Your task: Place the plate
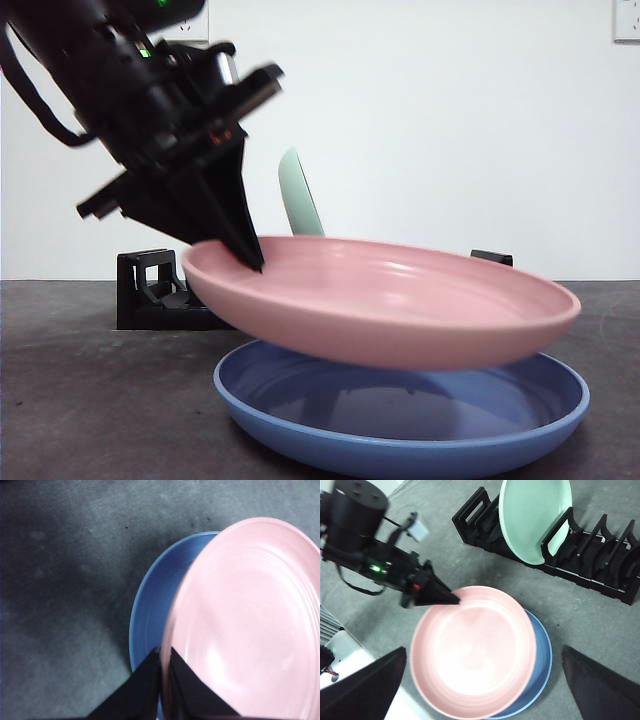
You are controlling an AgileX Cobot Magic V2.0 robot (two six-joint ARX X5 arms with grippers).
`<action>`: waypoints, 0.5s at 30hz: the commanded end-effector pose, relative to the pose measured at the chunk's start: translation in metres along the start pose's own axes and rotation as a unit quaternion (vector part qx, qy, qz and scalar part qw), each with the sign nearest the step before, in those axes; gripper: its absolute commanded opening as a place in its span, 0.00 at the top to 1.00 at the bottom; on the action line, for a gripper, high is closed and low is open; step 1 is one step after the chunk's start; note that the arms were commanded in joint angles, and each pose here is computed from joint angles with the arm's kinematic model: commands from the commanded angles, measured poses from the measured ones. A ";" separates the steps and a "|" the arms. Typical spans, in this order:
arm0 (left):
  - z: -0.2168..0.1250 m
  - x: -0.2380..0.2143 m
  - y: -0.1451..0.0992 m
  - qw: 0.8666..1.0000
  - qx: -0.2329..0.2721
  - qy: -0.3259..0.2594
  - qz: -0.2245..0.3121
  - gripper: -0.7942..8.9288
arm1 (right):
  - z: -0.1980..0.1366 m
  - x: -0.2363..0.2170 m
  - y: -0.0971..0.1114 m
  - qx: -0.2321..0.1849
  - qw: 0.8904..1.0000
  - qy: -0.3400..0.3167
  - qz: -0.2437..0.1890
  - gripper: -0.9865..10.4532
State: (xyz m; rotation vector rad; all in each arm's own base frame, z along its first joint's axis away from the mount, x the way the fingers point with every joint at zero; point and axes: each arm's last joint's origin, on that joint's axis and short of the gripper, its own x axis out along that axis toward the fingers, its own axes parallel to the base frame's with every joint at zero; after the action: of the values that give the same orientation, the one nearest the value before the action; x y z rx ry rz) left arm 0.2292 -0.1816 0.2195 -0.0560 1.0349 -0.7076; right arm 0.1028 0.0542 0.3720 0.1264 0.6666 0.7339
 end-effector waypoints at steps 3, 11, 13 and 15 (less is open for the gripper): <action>0.003 0.013 -0.001 1.000 -0.002 0.003 -0.006 0.91 | 0.004 -0.001 0.001 -0.009 1.000 -0.009 0.001 0.48; 0.004 0.024 0.001 1.000 -0.003 0.003 -0.005 0.91 | 0.004 -0.001 0.001 -0.009 1.000 -0.009 0.001 0.48; 0.002 0.027 0.002 1.000 -0.004 0.011 -0.004 0.91 | 0.004 -0.001 0.001 -0.008 1.000 -0.009 0.001 0.48; 0.002 0.028 0.003 1.000 -0.005 0.014 -0.002 0.91 | 0.004 -0.001 0.001 -0.007 1.000 -0.008 0.001 0.48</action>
State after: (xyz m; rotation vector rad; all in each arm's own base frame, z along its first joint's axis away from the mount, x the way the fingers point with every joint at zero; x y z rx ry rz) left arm 0.2391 -0.1906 0.2001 -0.0544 1.0587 -0.7008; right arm 0.1031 0.0543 0.3725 0.1264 0.6604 0.7348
